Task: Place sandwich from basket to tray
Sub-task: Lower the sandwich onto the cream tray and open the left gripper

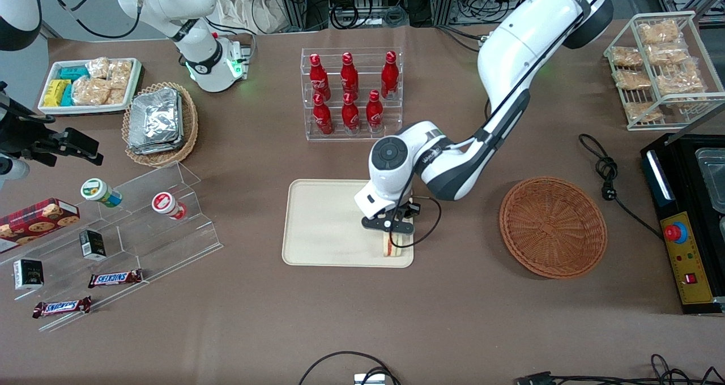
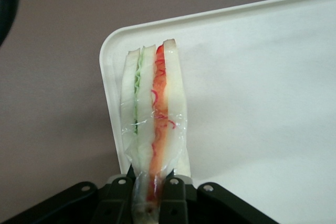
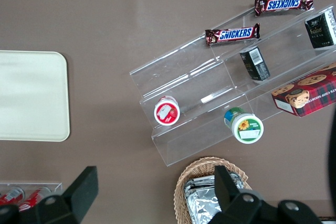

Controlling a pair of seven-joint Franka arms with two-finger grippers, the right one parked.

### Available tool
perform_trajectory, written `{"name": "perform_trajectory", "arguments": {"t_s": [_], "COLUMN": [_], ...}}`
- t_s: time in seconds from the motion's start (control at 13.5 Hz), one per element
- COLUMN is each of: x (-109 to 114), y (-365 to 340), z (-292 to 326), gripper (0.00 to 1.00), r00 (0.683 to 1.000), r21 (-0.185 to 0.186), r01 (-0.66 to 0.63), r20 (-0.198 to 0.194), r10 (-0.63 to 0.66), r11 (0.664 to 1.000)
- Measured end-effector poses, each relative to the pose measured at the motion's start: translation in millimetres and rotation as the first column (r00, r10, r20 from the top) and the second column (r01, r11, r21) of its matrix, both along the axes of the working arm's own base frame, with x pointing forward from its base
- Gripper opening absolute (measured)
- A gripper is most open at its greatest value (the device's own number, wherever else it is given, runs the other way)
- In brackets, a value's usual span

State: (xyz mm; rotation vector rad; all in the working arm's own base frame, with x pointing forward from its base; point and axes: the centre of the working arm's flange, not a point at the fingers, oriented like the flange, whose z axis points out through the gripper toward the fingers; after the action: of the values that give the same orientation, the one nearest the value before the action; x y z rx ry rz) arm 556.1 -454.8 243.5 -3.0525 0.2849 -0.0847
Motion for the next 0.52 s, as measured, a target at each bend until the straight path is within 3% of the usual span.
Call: {"name": "perform_trajectory", "arguments": {"t_s": [0.3, 0.52], "x": [1.9, 4.6], "y": [2.5, 2.4], "z": [-10.7, -9.6], "gripper": [0.19, 0.45], "r00": [1.0, 0.999], "r21": [0.015, 0.005], "r01": [-0.021, -0.023], "r20": [0.012, 0.027], "r10": [0.021, 0.023], "r11": [1.0, 1.0]}}
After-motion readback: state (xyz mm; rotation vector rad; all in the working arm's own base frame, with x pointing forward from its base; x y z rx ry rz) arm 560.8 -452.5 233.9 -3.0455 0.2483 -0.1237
